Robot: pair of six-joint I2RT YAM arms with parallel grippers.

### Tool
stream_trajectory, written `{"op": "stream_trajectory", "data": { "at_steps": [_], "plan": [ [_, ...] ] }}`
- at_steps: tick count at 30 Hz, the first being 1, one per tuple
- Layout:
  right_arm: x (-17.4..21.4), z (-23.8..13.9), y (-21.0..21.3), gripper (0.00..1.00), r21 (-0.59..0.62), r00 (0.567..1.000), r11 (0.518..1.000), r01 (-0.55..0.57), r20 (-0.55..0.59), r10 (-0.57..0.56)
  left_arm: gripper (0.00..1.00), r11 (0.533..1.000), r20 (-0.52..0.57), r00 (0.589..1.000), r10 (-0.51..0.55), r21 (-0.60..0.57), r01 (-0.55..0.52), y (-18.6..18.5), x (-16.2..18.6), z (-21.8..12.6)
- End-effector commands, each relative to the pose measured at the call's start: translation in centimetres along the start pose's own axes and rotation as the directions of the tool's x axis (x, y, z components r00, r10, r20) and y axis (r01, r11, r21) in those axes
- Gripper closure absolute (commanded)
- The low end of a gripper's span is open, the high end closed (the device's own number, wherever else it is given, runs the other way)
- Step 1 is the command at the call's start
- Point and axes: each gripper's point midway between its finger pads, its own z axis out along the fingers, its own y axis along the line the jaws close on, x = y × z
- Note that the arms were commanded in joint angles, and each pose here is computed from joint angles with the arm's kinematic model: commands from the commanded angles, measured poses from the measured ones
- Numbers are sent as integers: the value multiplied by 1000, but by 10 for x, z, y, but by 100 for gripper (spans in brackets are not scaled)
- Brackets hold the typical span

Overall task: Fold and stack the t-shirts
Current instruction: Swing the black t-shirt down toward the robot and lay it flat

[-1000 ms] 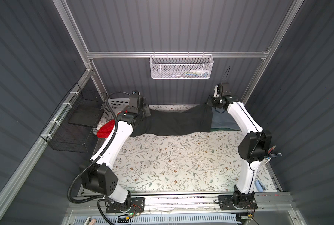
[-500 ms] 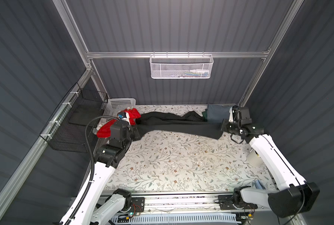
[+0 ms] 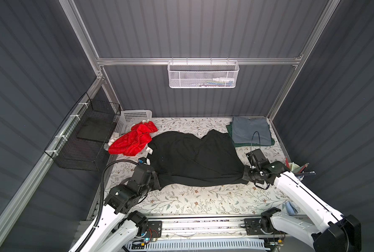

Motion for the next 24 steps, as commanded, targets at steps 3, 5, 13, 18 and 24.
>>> {"op": "stream_trajectory", "data": {
  "at_steps": [3, 5, 13, 18, 24],
  "plan": [
    [29, 7, -9, 100, 58, 996, 997, -51, -69, 55, 71, 991, 10, 993, -116, -60, 116, 24, 13, -21],
    [39, 10, -15, 100, 73, 993, 994, -83, -78, 89, 54, 990, 51, 991, -124, -61, 127, 29, 7, -33],
    [9, 7, 6, 31, 40, 998, 998, -50, -23, 51, 11, 996, 116, 993, -23, -84, 33, 2, -33, -16],
    [-39, 3, 54, 13, -72, 1000, 997, 22, 19, -20, 6, 996, 240, 970, 33, -83, -13, -30, -81, 9],
    [-118, 24, 111, 12, -251, 996, 968, 32, 85, -11, 6, 998, 268, 962, 56, 4, -59, -78, -126, 54]
  ]
}}
